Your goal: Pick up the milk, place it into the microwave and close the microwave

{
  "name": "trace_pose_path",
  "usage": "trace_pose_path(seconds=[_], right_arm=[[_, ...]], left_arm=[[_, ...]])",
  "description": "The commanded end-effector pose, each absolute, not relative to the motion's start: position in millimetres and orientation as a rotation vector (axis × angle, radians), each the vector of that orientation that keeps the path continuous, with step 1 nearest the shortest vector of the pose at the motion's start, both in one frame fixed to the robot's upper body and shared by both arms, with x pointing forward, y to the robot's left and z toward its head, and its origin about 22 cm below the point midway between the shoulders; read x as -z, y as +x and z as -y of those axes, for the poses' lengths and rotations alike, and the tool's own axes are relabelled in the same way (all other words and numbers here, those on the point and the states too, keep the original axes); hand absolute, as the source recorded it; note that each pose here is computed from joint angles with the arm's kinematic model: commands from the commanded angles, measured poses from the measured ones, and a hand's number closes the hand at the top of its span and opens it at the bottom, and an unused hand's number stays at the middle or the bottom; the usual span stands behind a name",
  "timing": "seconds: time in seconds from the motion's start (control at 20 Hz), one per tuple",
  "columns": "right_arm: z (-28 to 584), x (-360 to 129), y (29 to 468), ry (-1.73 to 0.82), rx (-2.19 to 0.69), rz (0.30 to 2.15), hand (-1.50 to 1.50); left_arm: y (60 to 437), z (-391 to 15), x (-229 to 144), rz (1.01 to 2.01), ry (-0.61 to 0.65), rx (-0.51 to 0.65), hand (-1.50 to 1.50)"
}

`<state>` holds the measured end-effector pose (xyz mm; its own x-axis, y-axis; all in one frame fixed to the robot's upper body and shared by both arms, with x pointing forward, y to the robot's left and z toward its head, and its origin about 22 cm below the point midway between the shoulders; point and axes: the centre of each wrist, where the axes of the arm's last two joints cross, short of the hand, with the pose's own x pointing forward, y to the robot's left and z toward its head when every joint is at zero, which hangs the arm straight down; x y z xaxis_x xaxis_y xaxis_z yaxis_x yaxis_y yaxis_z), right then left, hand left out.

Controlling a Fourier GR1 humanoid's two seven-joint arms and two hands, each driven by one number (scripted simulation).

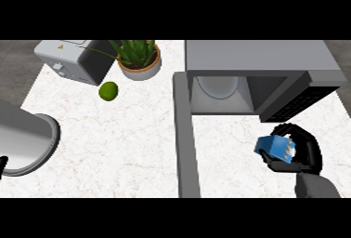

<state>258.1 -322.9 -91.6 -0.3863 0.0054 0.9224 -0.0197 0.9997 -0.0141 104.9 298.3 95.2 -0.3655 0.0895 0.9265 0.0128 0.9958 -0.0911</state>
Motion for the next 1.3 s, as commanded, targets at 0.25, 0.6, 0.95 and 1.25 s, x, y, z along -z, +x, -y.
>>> trace_pose_path(seconds=[0.25,0.6,0.95,1.25], right_arm=[[279,53,252,0.150,0.020,1.986,1.50],[235,22,278,0.080,-0.062,2.052,1.50],[215,-3,301,-0.058,-0.141,1.990,1.50],[197,-27,351,-0.075,-0.184,1.946,1.50]], left_arm=[[97,-306,-99,1.948,-0.079,-0.085,-1.50],[97,-305,-76,1.927,-0.090,-0.116,-1.50],[98,-320,-83,1.910,-0.061,-0.106,-1.50],[87,-341,-85,1.931,-0.053,-0.090,-1.50]])
